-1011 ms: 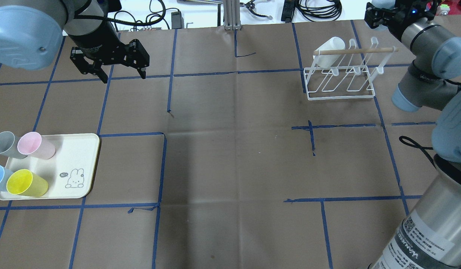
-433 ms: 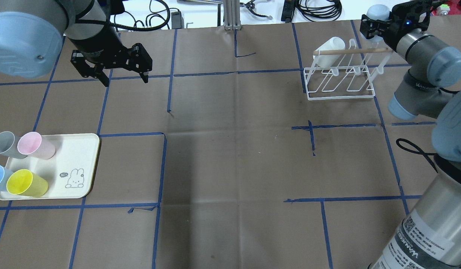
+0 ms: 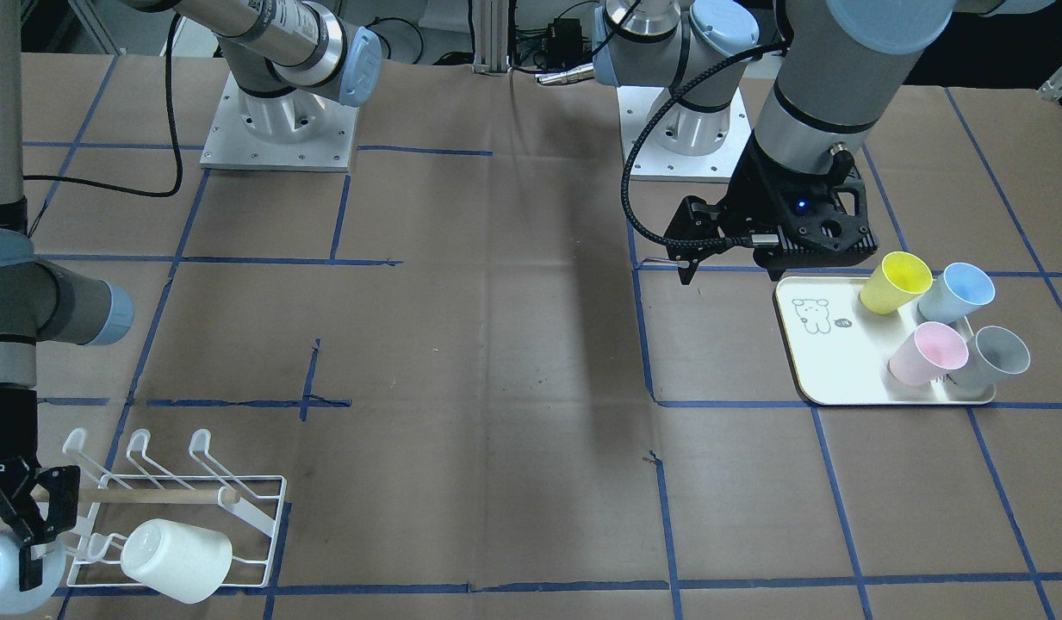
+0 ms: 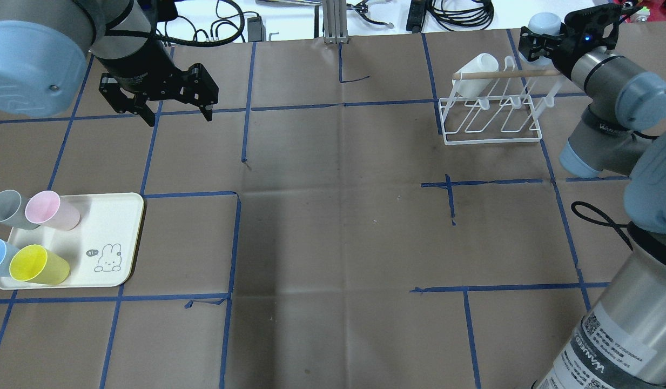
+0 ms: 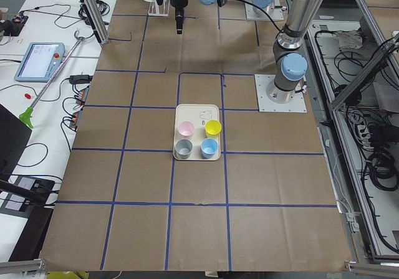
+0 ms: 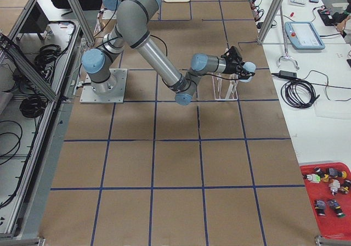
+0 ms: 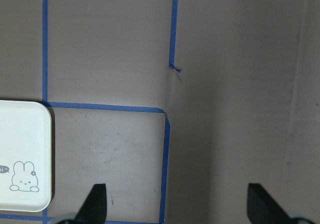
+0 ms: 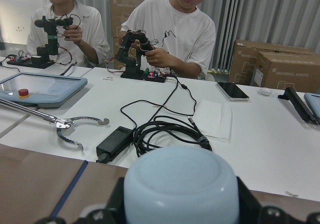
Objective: Transfer IKEA cup to right arm and place on rack
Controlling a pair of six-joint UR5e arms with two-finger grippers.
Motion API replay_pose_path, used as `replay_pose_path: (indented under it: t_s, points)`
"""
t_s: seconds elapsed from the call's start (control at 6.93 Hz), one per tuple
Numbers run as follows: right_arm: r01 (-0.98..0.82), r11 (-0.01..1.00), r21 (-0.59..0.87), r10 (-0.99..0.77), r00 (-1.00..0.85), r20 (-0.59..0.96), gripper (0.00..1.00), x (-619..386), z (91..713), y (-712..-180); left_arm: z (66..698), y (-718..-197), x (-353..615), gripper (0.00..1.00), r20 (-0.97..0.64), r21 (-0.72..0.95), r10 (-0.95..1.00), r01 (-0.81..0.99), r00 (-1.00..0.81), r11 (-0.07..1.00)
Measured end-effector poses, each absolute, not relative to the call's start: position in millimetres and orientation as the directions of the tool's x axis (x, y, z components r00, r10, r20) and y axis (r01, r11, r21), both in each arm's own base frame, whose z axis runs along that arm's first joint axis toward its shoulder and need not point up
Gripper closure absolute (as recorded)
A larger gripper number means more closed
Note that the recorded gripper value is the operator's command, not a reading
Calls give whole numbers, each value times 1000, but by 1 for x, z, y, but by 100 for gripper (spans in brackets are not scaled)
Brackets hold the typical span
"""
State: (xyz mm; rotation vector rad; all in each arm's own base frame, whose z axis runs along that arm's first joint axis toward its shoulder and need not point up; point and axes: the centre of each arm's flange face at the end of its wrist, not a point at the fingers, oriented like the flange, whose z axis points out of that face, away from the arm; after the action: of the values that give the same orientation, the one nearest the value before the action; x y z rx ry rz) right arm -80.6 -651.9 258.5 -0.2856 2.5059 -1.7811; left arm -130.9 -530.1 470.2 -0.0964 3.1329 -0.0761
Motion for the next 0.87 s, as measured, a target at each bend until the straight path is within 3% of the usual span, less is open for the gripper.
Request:
replay_pose_path:
  t_s: [0.14,0.29,0.43,0.87]
  points:
    - [-114,323,-940,-182,-982,56,80,-83,256,-650,471,-530,-130,1,-6,-52,-64,-64,-998,997]
    - [-110,326,-939,-188,-981,50,15,-84,254,-649,471,-530,-129,1,-7,-54,-68,-67,-998,996]
    - [-108,326,-939,-191,-980,47,1,-84,253,-650,472,-530,-127,1,-8,-55,-70,-70,-997,996]
    - [-67,342,-937,-182,-983,4,0,-85,252,-651,472,-531,-126,1,-9,-59,-70,-69,-997,996]
